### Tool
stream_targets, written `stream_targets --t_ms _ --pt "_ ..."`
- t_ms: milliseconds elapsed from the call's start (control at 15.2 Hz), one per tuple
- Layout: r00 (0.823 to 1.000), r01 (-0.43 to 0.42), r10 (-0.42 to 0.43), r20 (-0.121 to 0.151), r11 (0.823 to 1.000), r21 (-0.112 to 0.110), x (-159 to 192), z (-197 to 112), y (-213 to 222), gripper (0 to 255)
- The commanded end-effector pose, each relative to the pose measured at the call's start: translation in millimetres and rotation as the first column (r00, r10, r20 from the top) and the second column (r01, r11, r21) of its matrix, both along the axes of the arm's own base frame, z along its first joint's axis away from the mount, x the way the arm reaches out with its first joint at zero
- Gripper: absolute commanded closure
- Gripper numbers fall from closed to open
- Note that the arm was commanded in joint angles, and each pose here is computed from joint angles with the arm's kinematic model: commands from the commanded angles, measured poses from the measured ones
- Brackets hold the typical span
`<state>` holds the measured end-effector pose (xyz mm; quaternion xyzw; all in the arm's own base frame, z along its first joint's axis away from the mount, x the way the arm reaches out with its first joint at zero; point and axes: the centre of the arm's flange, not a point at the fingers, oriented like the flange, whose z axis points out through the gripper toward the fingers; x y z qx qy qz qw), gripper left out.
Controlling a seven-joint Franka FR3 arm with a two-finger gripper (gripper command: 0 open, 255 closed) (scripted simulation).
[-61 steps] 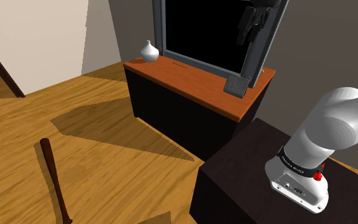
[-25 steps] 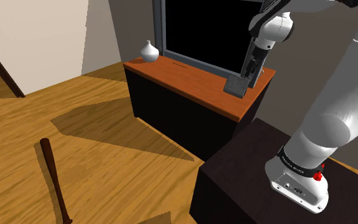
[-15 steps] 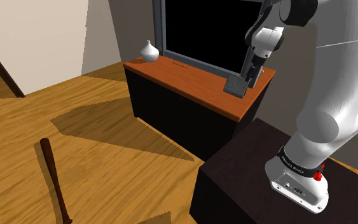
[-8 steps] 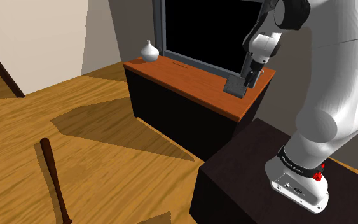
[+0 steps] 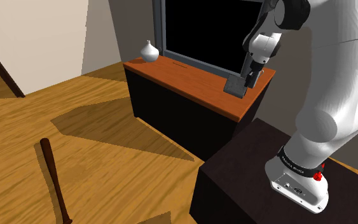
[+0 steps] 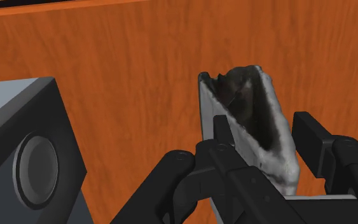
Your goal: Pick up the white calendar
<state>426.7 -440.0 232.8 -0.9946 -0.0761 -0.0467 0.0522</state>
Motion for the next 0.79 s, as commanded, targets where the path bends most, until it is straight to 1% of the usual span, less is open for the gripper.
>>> stream_targets --t_ms 0,66,726 --pt "1.000 0.000 0.000 0.000 1.000 0.000 0 0 0 255" --pt "1.000 0.000 0.000 0.000 1.000 0.000 1 -1 0 255" --pt "1.000 0.000 0.000 0.000 1.000 0.000 1 52 0 255"
